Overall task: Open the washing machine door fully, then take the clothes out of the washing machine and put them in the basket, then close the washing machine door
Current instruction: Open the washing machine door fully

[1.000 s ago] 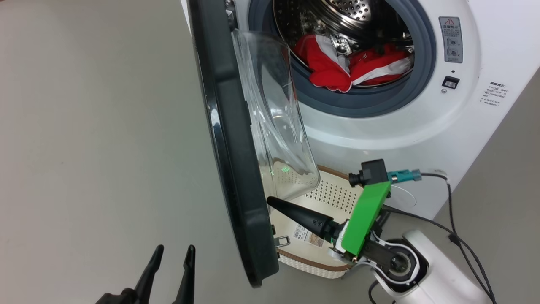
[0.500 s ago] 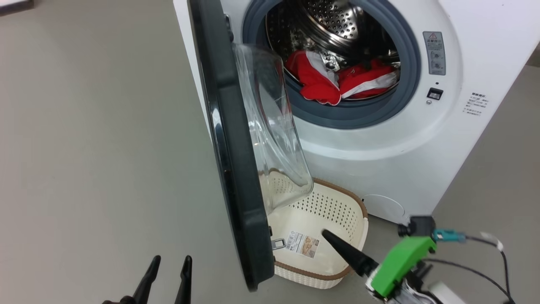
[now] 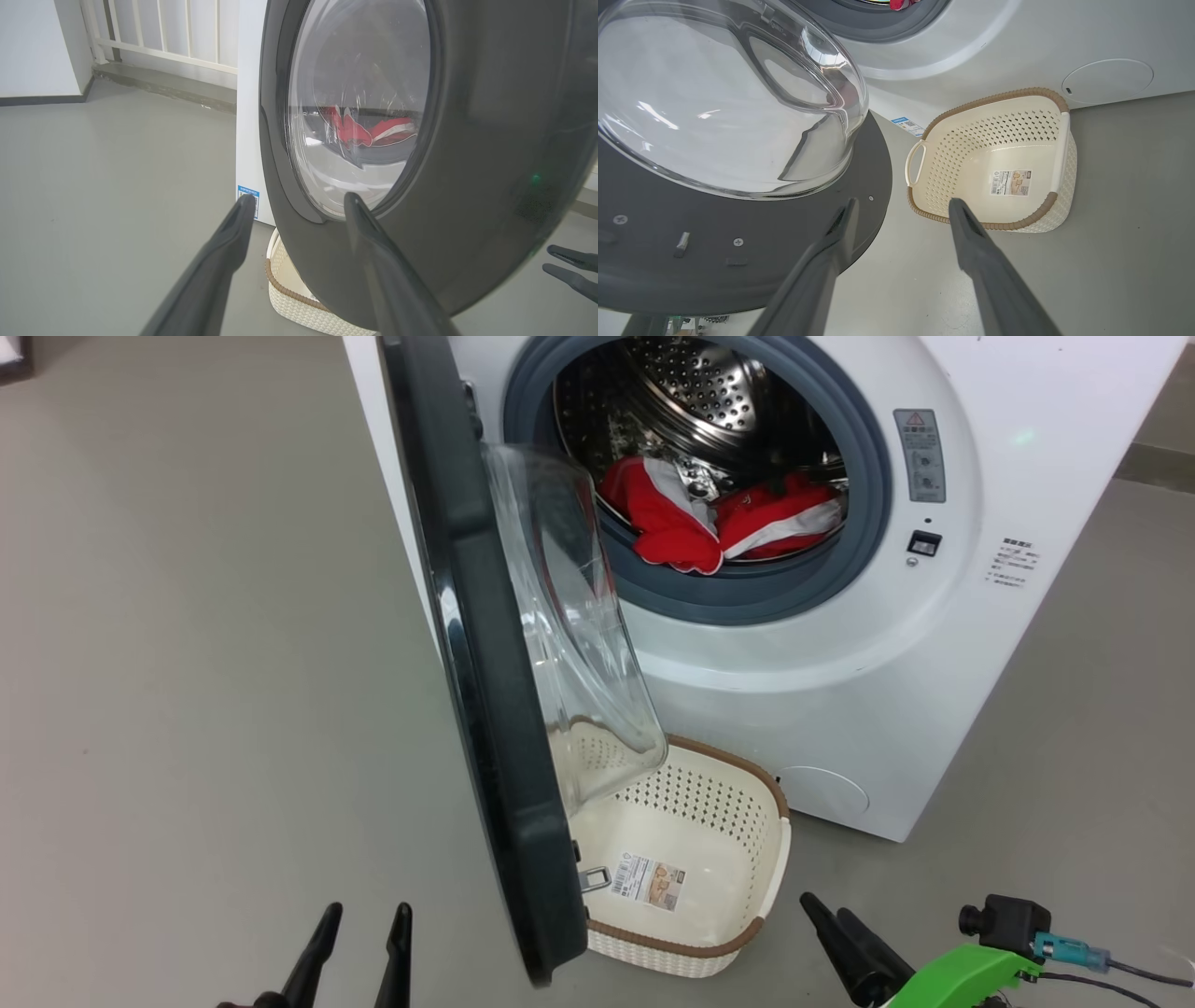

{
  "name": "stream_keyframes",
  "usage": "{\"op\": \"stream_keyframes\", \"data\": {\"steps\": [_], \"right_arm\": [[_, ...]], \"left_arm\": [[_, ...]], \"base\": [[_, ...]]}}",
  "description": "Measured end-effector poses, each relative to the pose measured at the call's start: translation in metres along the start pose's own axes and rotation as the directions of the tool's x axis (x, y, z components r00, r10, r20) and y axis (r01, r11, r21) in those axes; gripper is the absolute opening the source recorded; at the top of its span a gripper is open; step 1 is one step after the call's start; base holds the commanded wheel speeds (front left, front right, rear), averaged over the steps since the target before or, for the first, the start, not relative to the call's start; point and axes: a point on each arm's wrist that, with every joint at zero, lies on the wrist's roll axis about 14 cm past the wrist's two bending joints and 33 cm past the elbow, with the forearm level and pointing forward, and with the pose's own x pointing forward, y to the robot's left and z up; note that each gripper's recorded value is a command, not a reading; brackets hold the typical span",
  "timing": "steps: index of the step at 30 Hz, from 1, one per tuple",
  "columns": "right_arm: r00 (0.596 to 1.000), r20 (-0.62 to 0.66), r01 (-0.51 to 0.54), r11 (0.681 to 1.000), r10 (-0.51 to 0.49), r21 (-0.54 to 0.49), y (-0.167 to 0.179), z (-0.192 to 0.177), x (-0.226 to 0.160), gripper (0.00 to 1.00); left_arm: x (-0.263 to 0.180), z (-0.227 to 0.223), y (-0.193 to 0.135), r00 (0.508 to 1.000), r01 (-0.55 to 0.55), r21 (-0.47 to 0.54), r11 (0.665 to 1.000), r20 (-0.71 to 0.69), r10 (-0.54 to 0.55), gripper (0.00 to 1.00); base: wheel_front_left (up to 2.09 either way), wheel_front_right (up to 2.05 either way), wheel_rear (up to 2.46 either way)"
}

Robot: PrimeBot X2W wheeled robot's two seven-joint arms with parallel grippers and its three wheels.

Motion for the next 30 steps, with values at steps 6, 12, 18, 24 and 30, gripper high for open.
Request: {"op": "stream_keyframes", "data": {"steps": [6, 12, 18, 24, 30], "right_arm": [[0.996, 0.088, 0.027, 0.999, -0.022, -0.046, -0.011, 0.013, -0.007, 1.00], [0.990, 0.138, 0.054, 0.979, -0.027, -0.196, -0.021, 0.033, -0.012, 1.00], [0.973, 0.231, 0.081, 0.917, 0.012, -0.391, -0.016, 0.065, -0.015, 1.00], [0.963, 0.270, 0.133, 0.849, 0.012, -0.512, -0.019, 0.065, -0.027, 1.00], [0.939, 0.342, 0.183, 0.771, 0.047, -0.609, -0.008, 0.081, -0.036, 1.00]], "left_arm": [[0.004, -0.002, -0.005, 1.000, 0.019, -0.001, 1.000, -0.006, -0.019, 1.00], [0.007, -0.003, -0.008, 0.999, 0.030, 0.000, 1.000, -0.012, -0.030, 1.00], [0.009, -0.005, -0.009, 0.999, 0.033, 0.002, 0.999, -0.020, -0.033, 1.00], [0.008, -0.006, -0.008, 0.999, 0.031, 0.002, 1.000, -0.021, -0.031, 1.00], [0.008, -0.005, -0.008, 0.999, 0.032, 0.001, 1.000, -0.019, -0.032, 1.00]], "base": [[0.00, 0.00, 0.00], [0.00, 0.00, 0.00], [0.00, 0.00, 0.00], [0.00, 0.00, 0.00], [0.00, 0.00, 0.00]]}}
